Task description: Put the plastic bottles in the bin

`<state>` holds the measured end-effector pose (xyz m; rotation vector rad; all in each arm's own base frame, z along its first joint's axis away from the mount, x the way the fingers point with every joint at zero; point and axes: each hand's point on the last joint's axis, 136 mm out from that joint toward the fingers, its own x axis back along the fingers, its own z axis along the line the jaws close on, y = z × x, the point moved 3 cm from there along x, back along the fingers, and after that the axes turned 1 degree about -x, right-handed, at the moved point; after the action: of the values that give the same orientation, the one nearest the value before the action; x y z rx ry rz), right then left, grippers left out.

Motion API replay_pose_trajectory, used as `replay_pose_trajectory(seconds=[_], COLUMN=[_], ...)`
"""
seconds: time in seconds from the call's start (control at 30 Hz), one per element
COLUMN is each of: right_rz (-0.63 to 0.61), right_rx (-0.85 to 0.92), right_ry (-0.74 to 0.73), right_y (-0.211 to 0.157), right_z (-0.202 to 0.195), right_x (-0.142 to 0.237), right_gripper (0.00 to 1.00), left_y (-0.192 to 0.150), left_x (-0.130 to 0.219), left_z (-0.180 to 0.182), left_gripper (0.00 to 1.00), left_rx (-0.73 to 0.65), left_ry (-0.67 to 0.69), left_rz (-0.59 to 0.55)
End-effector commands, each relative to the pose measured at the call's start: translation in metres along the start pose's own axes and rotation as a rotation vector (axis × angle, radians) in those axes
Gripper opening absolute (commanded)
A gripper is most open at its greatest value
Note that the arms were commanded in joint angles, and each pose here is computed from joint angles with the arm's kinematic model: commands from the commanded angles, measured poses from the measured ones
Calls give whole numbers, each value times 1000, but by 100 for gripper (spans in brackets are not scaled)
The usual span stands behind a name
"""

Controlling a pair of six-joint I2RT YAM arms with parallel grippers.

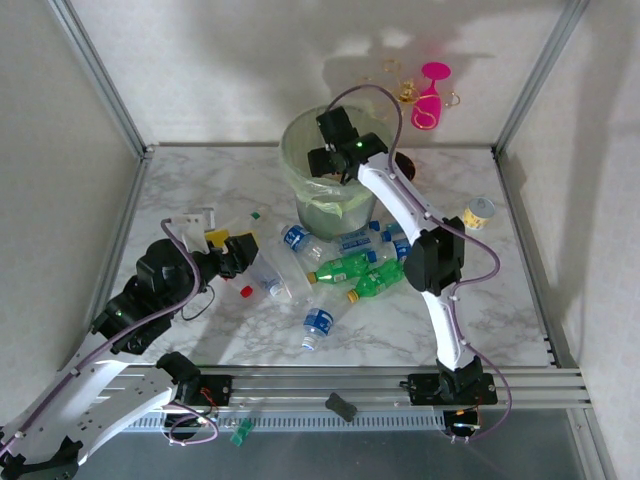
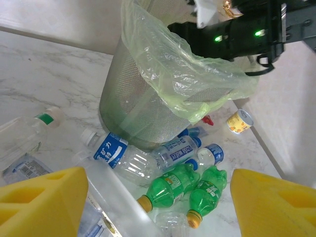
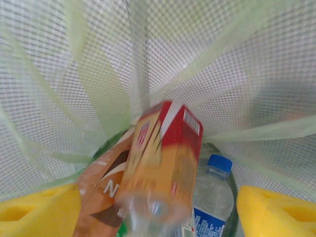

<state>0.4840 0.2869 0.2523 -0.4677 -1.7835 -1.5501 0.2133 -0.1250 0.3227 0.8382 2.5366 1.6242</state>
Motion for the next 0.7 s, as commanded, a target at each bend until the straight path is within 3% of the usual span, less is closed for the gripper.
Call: replay_pose_trajectory(seconds=[0.0,0.33,0.5,0.67], right_rz=[-125,-339,-439,-539], right_rx=[-36,-71,-98,-162], right_ry=[48,116,232,381], right_y=[34,54,30,-13], right_z=[0,5,19,5], right_x=[65,178,229,271], right_gripper=[85,85,86,74], left_y=[3,0,-5,-28], left_x=[4,4,-1,-16], left_z=[-1,5,10,19], left_gripper=[76,78,79,79], left_rx=[-4,54,119,162], left_ry=[4,33,63,109], left_rz=[-9,-4,10,97])
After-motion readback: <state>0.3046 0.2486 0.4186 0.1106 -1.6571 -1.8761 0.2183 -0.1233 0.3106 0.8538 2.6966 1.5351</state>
